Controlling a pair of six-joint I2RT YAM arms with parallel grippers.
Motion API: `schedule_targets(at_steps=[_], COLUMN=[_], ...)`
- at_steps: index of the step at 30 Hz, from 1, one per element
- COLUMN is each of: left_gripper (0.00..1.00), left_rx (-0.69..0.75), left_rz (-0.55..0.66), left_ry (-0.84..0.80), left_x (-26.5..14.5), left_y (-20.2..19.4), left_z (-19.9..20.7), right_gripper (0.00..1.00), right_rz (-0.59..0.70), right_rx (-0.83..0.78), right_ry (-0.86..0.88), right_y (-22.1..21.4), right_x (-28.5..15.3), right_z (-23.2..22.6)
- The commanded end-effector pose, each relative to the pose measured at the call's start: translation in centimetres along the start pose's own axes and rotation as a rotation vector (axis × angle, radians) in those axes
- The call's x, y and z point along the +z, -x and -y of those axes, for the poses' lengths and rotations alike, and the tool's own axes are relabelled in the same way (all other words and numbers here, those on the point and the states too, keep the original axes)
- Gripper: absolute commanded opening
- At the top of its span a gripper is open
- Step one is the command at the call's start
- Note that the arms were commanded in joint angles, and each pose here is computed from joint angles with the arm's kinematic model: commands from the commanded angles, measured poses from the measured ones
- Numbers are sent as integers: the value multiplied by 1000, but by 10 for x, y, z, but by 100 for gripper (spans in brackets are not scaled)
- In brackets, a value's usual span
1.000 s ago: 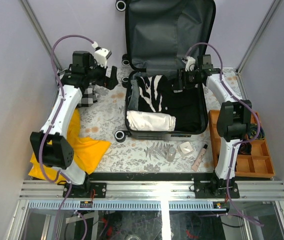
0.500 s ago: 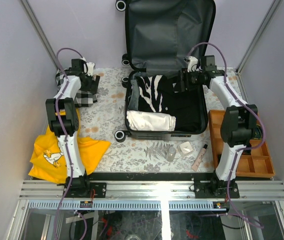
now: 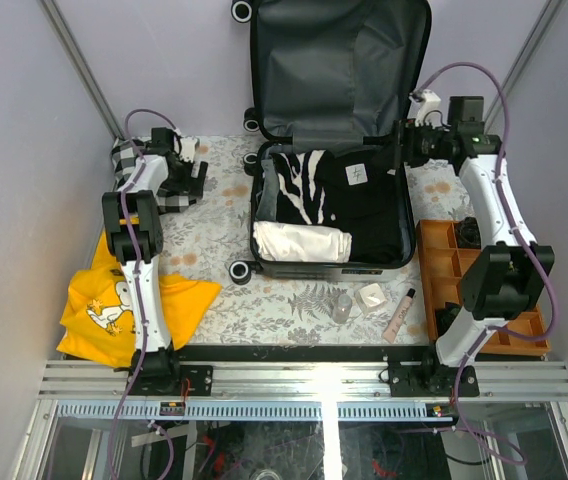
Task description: Pack the luggage
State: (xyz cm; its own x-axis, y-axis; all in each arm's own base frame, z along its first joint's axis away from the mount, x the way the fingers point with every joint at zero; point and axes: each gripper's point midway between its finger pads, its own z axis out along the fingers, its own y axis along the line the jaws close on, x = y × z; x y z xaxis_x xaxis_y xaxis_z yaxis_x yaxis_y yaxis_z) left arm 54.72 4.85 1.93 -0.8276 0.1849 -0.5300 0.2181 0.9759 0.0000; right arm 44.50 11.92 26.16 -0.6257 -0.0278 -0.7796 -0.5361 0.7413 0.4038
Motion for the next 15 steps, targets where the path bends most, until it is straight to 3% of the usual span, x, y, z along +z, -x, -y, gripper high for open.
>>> schedule_targets(at_steps=[1,5,9,15], left_gripper=[95,93,93,93], left_rx=[-28,23,33,-45], left_rz=[-67,-103,-64,22], left_ry=[-215,-320,-397,-399], left_x=[10,3,-14,-33], left_y=[-19,-29,-17,26], left_z=[48,98,145,163], right_gripper=[77,78,78,78], right_rz=[50,75,77,70], right_rx=[17,24,42,50], right_ry=[7,-1,1,2], right_y=[8,6,3,0], right_x=[-34,-45,-44,-45], right_z=[-8,-11,-12,-13])
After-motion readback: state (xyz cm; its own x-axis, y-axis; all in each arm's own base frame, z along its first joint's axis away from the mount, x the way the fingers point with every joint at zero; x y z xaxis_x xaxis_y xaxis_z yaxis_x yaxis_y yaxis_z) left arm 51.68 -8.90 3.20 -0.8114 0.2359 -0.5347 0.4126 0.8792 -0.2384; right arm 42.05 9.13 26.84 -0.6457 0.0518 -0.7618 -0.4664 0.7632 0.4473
